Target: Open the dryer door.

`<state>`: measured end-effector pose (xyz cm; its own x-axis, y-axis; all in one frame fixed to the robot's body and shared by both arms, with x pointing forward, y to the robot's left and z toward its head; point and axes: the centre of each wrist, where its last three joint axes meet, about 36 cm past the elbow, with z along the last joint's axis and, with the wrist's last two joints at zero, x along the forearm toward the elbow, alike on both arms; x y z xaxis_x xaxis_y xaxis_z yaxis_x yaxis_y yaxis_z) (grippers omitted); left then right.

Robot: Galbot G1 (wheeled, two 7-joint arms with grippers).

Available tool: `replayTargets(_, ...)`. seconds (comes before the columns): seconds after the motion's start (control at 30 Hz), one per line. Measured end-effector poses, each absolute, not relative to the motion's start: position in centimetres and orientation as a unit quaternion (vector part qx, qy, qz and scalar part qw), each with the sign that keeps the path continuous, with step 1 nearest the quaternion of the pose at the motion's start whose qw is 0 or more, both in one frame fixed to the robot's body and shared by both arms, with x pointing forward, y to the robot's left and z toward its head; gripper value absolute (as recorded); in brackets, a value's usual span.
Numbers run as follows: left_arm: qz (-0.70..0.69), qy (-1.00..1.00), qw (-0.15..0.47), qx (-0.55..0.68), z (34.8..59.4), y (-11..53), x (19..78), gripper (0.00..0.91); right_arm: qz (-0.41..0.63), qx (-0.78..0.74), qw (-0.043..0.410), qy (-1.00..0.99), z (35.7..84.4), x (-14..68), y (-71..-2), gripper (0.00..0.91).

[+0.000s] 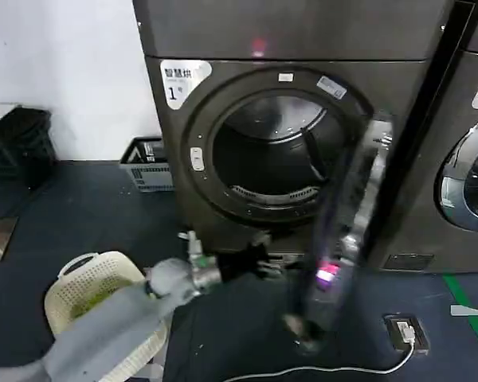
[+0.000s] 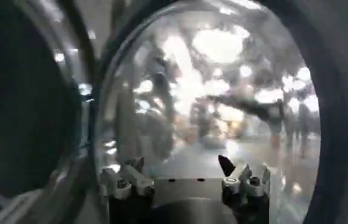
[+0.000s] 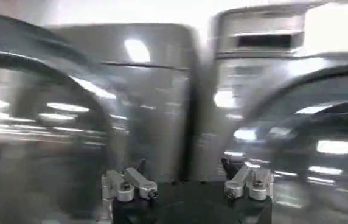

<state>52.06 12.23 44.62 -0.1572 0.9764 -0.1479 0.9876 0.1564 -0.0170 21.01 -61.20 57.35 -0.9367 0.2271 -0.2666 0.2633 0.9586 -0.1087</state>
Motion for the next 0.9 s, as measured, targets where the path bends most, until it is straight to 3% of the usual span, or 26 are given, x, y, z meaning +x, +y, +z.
replayTargets(0.37,-0.042,0.726,0.054,0.684,45.9,2.9,51.8,0.907,-0.166,0.419,0.107,0.886,63.0,9.6,-62.2,0.907)
replayTargets(0.6,-0.044,0.723,0.063,0.686,45.7,-4.3,53.1,0.907,-0.194,0.484,0.113,0.846,65.7,4.7,-62.6,0.907)
replayTargets(0.9,-0.05,0.74,0.085,0.665,47.6,-11.4,54.2,0.907,-0.202,0.503,0.114,0.833,66.3,2.5,-62.7,0.907)
